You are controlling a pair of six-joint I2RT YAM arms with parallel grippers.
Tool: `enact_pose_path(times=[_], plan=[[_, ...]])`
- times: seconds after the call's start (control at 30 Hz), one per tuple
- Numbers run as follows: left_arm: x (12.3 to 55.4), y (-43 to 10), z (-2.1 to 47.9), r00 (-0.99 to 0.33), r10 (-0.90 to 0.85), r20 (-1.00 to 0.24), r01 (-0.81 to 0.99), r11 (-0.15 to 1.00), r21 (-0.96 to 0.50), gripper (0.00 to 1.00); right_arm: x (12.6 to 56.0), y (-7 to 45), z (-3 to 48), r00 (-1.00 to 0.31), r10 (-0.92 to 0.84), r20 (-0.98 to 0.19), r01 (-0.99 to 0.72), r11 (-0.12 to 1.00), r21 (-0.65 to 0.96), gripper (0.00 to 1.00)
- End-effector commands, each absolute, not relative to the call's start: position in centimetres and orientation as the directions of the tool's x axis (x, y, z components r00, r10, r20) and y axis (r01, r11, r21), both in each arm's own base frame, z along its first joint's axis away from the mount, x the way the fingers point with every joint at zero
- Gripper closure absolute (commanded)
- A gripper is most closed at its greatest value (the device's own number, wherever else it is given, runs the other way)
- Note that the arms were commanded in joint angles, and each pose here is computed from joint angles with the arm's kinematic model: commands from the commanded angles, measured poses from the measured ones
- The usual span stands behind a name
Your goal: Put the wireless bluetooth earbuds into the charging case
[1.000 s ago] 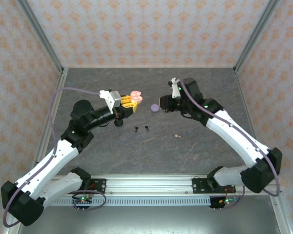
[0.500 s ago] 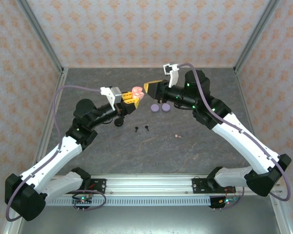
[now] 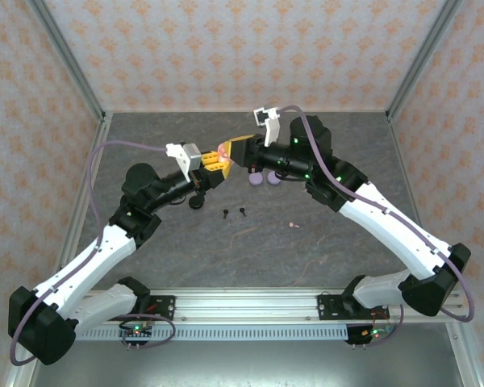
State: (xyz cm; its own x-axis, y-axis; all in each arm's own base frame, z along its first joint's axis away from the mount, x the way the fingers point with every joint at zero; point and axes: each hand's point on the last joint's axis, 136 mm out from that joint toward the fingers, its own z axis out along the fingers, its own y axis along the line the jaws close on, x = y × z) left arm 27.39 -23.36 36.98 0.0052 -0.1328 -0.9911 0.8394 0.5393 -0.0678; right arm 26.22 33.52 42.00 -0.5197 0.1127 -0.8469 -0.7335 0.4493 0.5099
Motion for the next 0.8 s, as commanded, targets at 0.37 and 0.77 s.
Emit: enact_pose_path(times=[0.37, 0.77], plan=[[26.9, -23.5, 38.9, 0.043, -0.173, -0.984, 0.846, 0.530, -0.056, 1.00, 26.2, 33.8, 41.1, -0.509, 0.085, -0.857, -0.738, 0.468, 0.485, 0.80], [26.9, -23.4, 38.8, 0.038, -0.168, -0.985, 0.844, 0.533, -0.059, 1.00, 25.7, 33.9, 39.8, -0.530, 0.048, -0.847, -0.738, 0.465, 0.489, 0.79]])
